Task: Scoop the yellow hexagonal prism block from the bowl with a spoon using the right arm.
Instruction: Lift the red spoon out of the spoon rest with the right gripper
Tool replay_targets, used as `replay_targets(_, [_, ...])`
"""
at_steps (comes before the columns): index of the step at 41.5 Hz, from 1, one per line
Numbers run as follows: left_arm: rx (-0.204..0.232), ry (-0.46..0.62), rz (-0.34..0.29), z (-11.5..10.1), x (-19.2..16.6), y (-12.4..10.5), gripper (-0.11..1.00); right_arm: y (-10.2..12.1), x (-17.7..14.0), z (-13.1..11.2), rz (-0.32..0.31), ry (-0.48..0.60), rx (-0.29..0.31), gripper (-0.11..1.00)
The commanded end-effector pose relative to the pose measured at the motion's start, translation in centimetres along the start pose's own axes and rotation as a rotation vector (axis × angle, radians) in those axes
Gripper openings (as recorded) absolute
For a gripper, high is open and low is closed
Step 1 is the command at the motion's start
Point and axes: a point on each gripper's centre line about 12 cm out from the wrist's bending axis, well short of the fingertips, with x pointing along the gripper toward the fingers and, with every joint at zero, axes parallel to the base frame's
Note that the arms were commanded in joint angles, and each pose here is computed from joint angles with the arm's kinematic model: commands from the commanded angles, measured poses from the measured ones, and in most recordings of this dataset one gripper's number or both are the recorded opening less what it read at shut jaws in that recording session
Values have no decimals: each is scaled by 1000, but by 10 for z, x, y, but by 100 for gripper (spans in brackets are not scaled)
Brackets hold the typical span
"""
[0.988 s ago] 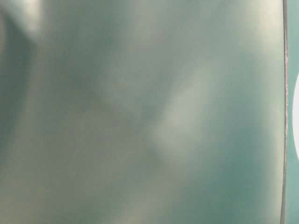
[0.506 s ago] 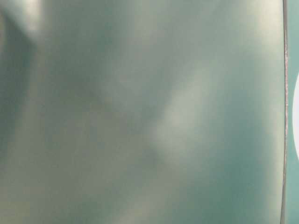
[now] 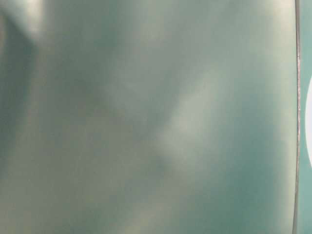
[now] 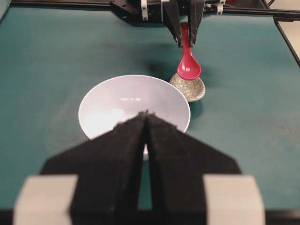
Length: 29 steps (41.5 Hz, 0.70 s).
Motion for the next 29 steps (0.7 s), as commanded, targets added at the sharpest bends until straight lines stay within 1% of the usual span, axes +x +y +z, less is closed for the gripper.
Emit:
replay_targets(1, [0,-14,1,5,1,0,1,0,1,22,2,-15,9,24])
replay_targets(9, [4,-14,1,5,1,0,1,-7,0,54,-1,43,4,24])
replay_targets(20, [3,-15,1,5,1,0,1,-33,-1,107,-40,159,33,24])
replay_targets(24, [3,-15,1,5,1,0,1,-40,-1,120,-53,191,41,24])
replay_targets(29, [4,-14,1,5,1,0,1,-49,1,135,-69,228,37,24])
